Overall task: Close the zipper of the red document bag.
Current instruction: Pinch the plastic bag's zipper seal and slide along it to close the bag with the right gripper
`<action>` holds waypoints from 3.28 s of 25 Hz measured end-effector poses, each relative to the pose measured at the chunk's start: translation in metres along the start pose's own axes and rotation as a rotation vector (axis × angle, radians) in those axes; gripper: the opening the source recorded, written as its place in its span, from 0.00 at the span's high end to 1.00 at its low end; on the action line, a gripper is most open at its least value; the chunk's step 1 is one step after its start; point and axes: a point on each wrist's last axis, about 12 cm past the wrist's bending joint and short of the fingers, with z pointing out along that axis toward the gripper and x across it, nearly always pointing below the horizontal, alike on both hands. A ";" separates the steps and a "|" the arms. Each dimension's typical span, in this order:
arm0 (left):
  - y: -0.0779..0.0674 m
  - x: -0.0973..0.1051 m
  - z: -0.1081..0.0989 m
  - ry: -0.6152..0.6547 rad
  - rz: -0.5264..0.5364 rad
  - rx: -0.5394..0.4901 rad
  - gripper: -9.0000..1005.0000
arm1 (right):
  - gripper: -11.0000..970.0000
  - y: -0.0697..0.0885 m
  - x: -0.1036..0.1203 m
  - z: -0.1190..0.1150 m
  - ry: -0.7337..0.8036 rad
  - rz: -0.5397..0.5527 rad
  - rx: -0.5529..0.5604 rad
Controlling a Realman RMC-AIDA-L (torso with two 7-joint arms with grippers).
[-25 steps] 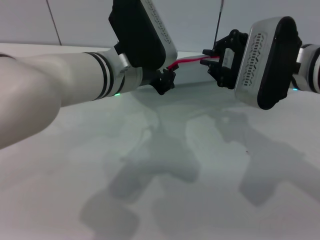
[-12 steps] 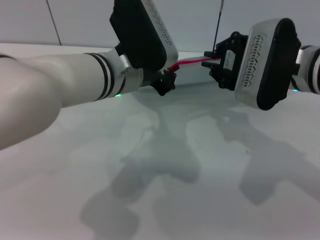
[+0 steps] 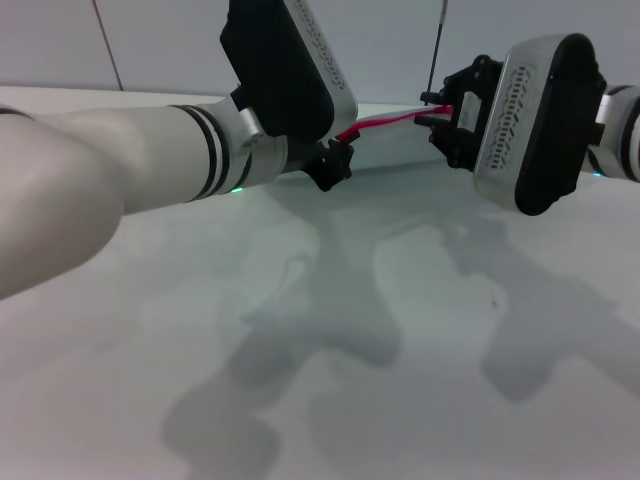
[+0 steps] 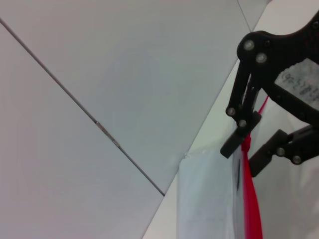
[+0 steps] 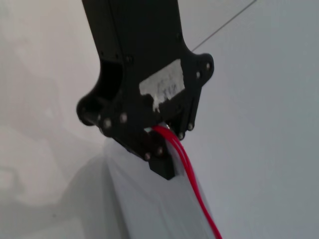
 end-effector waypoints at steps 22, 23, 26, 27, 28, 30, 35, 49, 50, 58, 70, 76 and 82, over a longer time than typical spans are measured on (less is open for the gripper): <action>0.000 -0.001 0.000 -0.003 0.002 -0.002 0.93 | 0.80 0.000 0.004 0.003 0.029 0.010 0.004; 0.000 -0.001 0.000 -0.004 0.001 -0.002 0.93 | 0.81 0.000 0.004 0.003 0.029 0.010 0.003; 0.001 -0.001 0.000 -0.004 0.000 -0.004 0.93 | 0.81 0.000 0.004 0.003 0.029 0.009 0.000; 0.001 -0.001 0.000 -0.004 0.000 -0.005 0.93 | 0.82 0.000 0.003 0.003 0.029 0.008 0.000; 0.001 -0.001 0.000 -0.004 0.000 -0.005 0.93 | 0.82 0.000 0.003 0.003 0.029 0.008 -0.001; 0.001 -0.001 0.000 -0.004 -0.001 -0.005 0.93 | 0.85 0.000 0.003 0.003 0.028 0.007 -0.002; 0.002 0.000 0.000 -0.003 -0.003 -0.008 0.93 | 0.90 0.001 0.002 0.004 0.026 0.002 -0.008; 0.002 0.008 -0.005 0.004 -0.021 -0.020 0.93 | 0.91 -0.003 0.022 0.001 0.079 0.032 0.022; 0.001 0.009 -0.006 0.003 -0.023 -0.022 0.93 | 0.91 -0.004 0.024 0.001 0.085 0.036 0.027; 0.004 0.011 -0.023 -0.018 -0.038 -0.057 0.93 | 0.90 -0.011 0.046 -0.004 0.149 0.060 0.064; 0.005 0.019 -0.035 -0.007 -0.043 -0.096 0.93 | 0.89 -0.017 0.068 -0.009 0.210 0.089 0.103; 0.005 0.020 -0.036 -0.007 -0.046 -0.099 0.93 | 0.88 -0.018 0.073 -0.010 0.222 0.101 0.118; 0.006 0.020 -0.036 -0.006 -0.049 -0.101 0.93 | 0.87 -0.018 0.074 -0.010 0.224 0.102 0.122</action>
